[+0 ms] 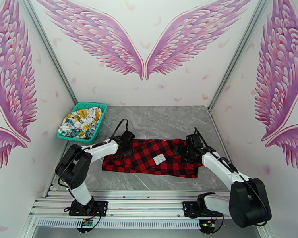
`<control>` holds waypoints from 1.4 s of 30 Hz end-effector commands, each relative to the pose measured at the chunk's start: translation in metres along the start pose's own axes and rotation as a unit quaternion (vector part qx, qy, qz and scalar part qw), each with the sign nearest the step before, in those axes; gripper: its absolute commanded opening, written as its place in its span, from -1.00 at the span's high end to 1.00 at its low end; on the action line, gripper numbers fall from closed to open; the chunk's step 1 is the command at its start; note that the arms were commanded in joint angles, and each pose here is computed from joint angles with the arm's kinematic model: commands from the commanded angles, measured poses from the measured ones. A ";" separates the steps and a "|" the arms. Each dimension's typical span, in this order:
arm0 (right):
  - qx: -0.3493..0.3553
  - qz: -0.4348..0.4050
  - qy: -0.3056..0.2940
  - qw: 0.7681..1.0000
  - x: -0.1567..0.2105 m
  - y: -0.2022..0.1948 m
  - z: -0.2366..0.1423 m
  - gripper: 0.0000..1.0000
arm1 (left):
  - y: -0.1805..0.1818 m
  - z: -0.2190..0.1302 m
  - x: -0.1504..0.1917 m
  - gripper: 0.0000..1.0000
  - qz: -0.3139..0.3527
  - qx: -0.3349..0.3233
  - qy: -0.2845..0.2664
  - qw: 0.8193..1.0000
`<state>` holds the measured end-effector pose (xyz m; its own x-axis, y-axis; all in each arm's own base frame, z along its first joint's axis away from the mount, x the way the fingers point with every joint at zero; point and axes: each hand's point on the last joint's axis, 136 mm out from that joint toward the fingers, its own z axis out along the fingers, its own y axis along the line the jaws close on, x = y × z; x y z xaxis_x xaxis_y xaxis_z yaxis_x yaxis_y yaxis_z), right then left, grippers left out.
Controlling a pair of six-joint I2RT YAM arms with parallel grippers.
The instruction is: Fold and stack the mixed laundry pile
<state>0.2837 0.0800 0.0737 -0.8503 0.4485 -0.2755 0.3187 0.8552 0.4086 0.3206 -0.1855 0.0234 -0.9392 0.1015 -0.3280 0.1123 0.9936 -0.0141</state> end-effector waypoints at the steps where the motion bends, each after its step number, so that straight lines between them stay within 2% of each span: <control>1: -0.013 -0.007 -0.013 1.000 -0.010 0.008 -0.005 -0.40 | -0.007 0.000 -0.006 0.36 0.000 0.013 -0.001 1.000; 5: -0.013 -0.005 -0.014 1.000 -0.011 0.008 -0.006 -0.40 | -0.012 -0.010 -0.019 0.78 0.000 0.023 -0.026 0.999; 8: -0.015 -0.005 -0.016 1.000 -0.012 0.010 -0.007 -0.40 | -0.016 -0.026 -0.032 0.94 -0.002 0.030 -0.049 0.998; 14: -0.016 -0.006 -0.022 1.000 -0.016 0.011 -0.012 -0.40 | -0.019 -0.070 -0.054 0.95 -0.006 0.040 -0.090 0.995; 20: -0.017 -0.004 -0.020 1.000 -0.015 0.011 -0.009 -0.40 | -0.012 -0.078 -0.052 0.93 -0.012 0.030 -0.095 0.995; 24: -0.017 -0.007 -0.019 1.000 -0.015 0.011 -0.009 -0.40 | -0.002 -0.068 -0.043 0.67 -0.009 0.002 -0.078 0.997; 30: -0.017 -0.006 -0.018 1.000 -0.014 0.010 -0.008 -0.41 | 0.006 -0.049 -0.029 0.65 -0.010 -0.011 -0.058 0.998; 32: -0.018 -0.005 -0.017 1.000 -0.014 0.010 -0.008 -0.41 | 0.004 -0.047 -0.030 0.45 -0.009 -0.009 -0.058 0.998; 35: -0.018 -0.005 -0.016 1.000 -0.013 0.011 -0.008 -0.41 | 0.003 -0.047 -0.035 -0.06 -0.006 -0.008 -0.060 0.998; 36: -0.018 -0.005 -0.016 1.000 -0.013 0.010 -0.008 -0.41 | 0.004 -0.045 -0.035 -0.12 -0.004 -0.011 -0.058 0.998; 42: -0.016 -0.006 -0.014 1.000 -0.011 0.009 -0.008 -0.41 | 0.020 -0.046 -0.032 -0.17 -0.002 -0.036 -0.048 0.998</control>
<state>0.2874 0.0801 0.0782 -0.8463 0.4514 -0.2830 0.3154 0.8526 0.4167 0.3368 -0.1781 0.0719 -0.9040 0.0921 -0.4175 0.0944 0.9954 0.0151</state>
